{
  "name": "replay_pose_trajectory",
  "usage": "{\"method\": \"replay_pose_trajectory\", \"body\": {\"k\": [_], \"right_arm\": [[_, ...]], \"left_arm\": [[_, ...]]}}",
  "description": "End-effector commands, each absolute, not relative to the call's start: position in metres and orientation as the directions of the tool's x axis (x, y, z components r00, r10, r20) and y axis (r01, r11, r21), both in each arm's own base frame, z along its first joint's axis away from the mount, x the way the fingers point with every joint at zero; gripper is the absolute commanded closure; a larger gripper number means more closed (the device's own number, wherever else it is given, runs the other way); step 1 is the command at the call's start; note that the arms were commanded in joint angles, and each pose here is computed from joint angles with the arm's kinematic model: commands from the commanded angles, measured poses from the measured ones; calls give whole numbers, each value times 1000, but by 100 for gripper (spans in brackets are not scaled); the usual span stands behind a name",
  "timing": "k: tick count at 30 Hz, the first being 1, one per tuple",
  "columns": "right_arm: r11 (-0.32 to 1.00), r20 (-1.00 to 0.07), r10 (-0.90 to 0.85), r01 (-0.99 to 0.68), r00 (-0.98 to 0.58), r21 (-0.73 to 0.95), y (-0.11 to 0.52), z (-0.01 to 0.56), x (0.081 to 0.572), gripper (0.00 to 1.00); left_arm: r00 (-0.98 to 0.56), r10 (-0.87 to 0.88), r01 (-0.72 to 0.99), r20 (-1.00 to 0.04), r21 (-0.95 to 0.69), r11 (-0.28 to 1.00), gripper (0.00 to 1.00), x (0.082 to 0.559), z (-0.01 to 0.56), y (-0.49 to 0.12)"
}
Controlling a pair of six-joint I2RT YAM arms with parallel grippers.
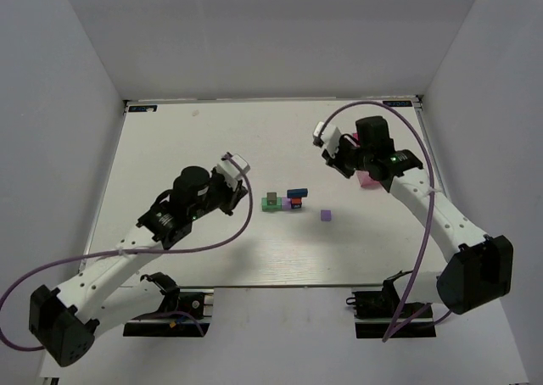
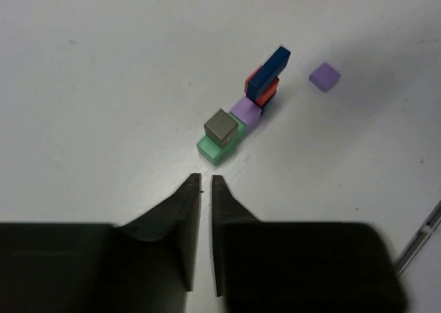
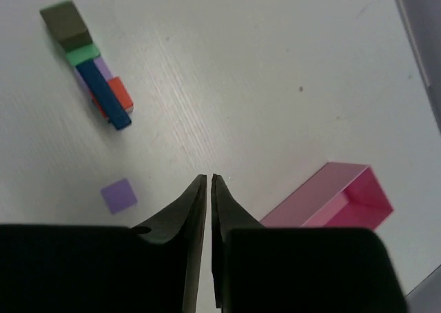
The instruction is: Build the wood block tower
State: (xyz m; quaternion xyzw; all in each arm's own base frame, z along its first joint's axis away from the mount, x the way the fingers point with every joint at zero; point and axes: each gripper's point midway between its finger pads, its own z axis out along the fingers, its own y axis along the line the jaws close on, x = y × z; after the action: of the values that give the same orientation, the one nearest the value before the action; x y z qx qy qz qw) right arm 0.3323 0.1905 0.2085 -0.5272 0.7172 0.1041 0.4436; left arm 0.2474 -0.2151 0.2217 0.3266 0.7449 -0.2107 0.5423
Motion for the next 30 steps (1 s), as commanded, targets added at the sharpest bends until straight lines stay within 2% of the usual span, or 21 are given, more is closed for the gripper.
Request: {"method": "replay_pose_trajectory", "body": {"k": [1, 2, 3, 4, 5, 6, 7, 9, 12, 14, 16, 25, 29, 30], "right_arm": [[268, -715, -698, -914, 33, -304, 183, 185, 305, 84], [168, -690, -718, -937, 96, -306, 178, 174, 294, 76], [118, -687, -718, -954, 109, -274, 178, 165, 283, 70], [80, -679, -726, -967, 109, -242, 175, 148, 272, 58], [-25, -666, -718, -963, 203, -267, 176, 141, 265, 55], [-49, -659, -718, -961, 223, -272, 174, 136, 262, 53], [-70, -655, -722, -965, 225, -254, 171, 118, 254, 50], [-128, -634, -717, -949, 290, -289, 170, 107, 254, 47], [-144, -618, -729, -948, 295, -283, 168, 87, 256, 46], [-127, -617, -739, -955, 272, -268, 169, 79, 261, 37], [-115, -614, -751, -963, 245, -244, 169, 70, 266, 33], [-17, -609, -777, -972, 160, -234, 170, 68, 285, 33], [230, -621, -784, -935, -14, -269, 157, 113, 316, 33], [401, -688, -710, -890, -151, -219, 158, 139, 320, 35]], "left_arm": [[-232, 293, 755, -927, 19, 656, 84, 242, 219, -222], [-250, 307, 755, -918, 14, 655, 88, 244, 214, -223], [-250, 307, 755, -918, 14, 655, 88, 244, 214, -223], [-268, 322, 749, -908, 13, 662, 84, 245, 208, -222], [-281, 332, 749, -900, 10, 662, 75, 244, 203, -221], [-282, 333, 741, -900, 16, 671, 57, 246, 203, -220], [-283, 334, 741, -899, 16, 672, 49, 246, 205, -219], [-291, 340, 727, -894, 24, 686, 40, 249, 202, -217], [-304, 339, 724, -890, 15, 689, 38, 249, 201, -218], [-304, 339, 724, -890, 15, 689, 38, 249, 201, -218], [-304, 339, 724, -890, 15, 689, 38, 249, 201, -218], [-276, 316, 743, -908, 8, 670, 38, 245, 212, -221], [-233, 338, 868, -912, -38, 496, 43, 233, 213, -261], [-216, 329, 886, -920, -43, 462, 43, 234, 226, -273]]}}
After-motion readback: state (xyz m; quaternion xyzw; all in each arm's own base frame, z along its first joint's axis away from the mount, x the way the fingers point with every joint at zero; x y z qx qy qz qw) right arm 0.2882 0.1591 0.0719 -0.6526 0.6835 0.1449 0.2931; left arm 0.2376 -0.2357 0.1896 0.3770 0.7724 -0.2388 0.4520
